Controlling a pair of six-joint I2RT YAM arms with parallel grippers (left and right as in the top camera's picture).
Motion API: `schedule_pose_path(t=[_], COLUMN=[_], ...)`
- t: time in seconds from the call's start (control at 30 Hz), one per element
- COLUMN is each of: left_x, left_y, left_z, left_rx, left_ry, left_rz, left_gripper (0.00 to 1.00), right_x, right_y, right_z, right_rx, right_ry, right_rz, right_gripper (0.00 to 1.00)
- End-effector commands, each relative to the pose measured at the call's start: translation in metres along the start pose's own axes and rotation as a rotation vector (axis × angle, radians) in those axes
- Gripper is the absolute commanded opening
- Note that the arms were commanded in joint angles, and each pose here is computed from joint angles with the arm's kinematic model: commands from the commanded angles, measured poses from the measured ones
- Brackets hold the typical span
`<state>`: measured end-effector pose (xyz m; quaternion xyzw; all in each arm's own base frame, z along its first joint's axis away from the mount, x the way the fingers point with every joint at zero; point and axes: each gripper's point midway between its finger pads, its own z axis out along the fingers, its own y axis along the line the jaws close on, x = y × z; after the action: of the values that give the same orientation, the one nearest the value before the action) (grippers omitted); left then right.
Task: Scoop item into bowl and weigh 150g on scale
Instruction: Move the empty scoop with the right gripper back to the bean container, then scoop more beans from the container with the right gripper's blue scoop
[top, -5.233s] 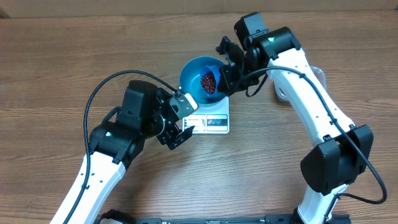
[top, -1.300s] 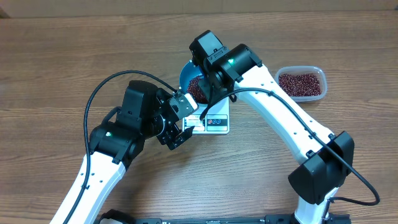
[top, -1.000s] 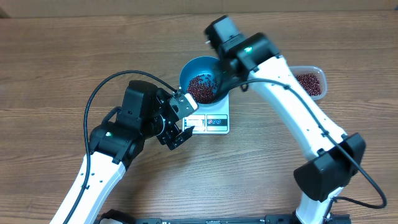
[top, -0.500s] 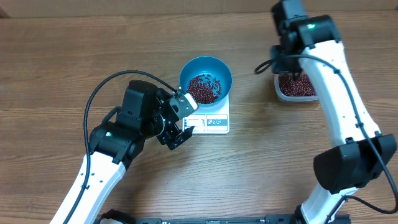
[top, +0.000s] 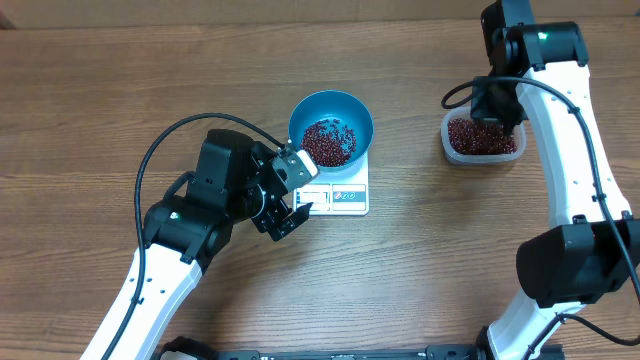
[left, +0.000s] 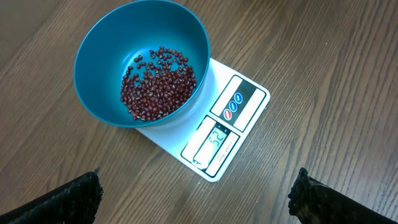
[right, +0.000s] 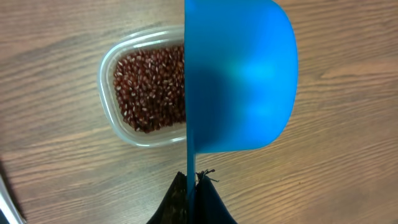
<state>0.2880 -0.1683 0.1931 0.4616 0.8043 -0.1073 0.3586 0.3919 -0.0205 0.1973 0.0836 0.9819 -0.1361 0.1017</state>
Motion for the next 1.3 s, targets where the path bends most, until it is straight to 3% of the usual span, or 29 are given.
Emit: schedule_pose_path(t=[0.0, 0.63, 1.27], left_x=[-0.009, -0.009, -0.009], left_y=[0.004, 0.004, 0.004], left_z=[-0.005, -0.005, -0.005], left_rx=[-0.007, -0.007, -0.007], left_ry=[-0.022, -0.022, -0.022], left_rz=[-0.014, -0.014, -0.014], left_gripper=[1.00, 0.99, 1.00], right_x=[0.010, 0.038, 0.032], right_y=[-0.005, 0.003, -0.001], right_z=[0.002, 0.049, 0.067], right_rx=[0.018, 0.046, 0.101], right_ry=[0.006, 0.104, 0.061], right_rz=[0.005, -0.010, 0.003], right_gripper=[0.04, 0.04, 0.04])
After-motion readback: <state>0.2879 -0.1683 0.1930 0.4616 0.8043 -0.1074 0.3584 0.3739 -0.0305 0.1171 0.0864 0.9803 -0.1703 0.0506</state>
